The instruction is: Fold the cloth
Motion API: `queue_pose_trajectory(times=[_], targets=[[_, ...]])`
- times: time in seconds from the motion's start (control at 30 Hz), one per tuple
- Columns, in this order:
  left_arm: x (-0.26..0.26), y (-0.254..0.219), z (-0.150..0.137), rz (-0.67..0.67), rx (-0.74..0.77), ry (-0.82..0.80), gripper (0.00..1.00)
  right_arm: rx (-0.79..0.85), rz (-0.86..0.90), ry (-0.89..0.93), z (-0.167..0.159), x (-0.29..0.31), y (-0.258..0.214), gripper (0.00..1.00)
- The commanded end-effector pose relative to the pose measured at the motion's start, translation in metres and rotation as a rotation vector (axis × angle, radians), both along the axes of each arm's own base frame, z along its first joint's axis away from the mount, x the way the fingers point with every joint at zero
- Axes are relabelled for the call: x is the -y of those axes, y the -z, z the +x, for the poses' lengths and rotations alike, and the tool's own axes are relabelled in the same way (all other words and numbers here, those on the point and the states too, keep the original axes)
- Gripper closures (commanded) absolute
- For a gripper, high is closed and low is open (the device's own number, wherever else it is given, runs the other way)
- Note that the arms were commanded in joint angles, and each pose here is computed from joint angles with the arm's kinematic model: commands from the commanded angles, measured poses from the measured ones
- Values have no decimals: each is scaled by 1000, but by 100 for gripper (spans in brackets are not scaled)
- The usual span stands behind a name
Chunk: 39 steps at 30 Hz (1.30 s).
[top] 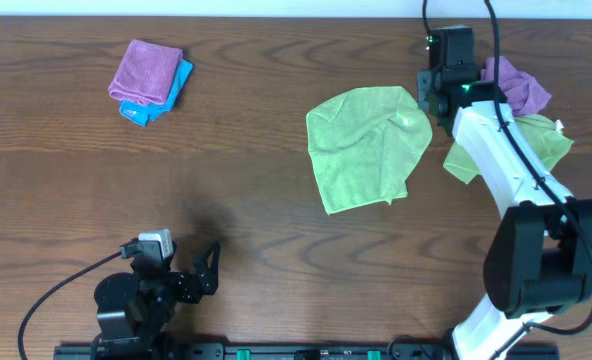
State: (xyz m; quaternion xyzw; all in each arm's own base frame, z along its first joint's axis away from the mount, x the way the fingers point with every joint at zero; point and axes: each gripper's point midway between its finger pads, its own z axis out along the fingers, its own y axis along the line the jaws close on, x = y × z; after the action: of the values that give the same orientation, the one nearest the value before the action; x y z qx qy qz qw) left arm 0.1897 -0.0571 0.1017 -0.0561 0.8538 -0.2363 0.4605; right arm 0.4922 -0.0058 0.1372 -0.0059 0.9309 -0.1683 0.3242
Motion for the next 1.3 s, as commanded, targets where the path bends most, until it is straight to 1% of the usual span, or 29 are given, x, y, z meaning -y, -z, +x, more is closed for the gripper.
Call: queue_pose_trajectory(times=[0.0,0.03,0.1,0.13,0.2,0.3,0.4,0.47,0.63,0.77,0.87,1.03,1.13,1.27], targets=[[4,-2,0,-78,-20,-18,5,-5,110,-47,-11,-25,-13,50],[4,-4,0,-107,-24,-31,5,-46,156,-87,-21,-36,-10,49],[13,-14,1,-142,6,15,5,-128,277,-161,-40,-59,-5,44],[15,-18,1,-152,18,29,5,-165,345,-168,-50,-68,-3,43],[16,-31,1,-171,28,29,5,-269,498,-170,-74,-82,5,39],[16,-49,2,-172,25,28,5,-352,634,-159,-92,-88,7,36],[16,-65,7,-175,-15,24,5,-423,754,-119,-109,-84,7,35],[16,-76,16,-179,-64,22,5,-477,815,-83,-122,-79,9,35],[21,-96,45,-185,-184,40,5,-547,837,-24,-142,-70,27,36],[35,-105,70,-182,-261,93,5,-575,850,18,-152,-70,48,36],[48,-105,82,-181,-303,138,5,-594,891,33,-160,-76,63,37],[77,-110,100,-250,-286,256,5,-636,954,118,-181,-82,92,40],[81,-108,110,-284,-294,252,5,-636,1008,111,-184,-90,98,41],[85,-100,115,-293,-321,251,5,-618,1018,123,-181,-95,102,42]])
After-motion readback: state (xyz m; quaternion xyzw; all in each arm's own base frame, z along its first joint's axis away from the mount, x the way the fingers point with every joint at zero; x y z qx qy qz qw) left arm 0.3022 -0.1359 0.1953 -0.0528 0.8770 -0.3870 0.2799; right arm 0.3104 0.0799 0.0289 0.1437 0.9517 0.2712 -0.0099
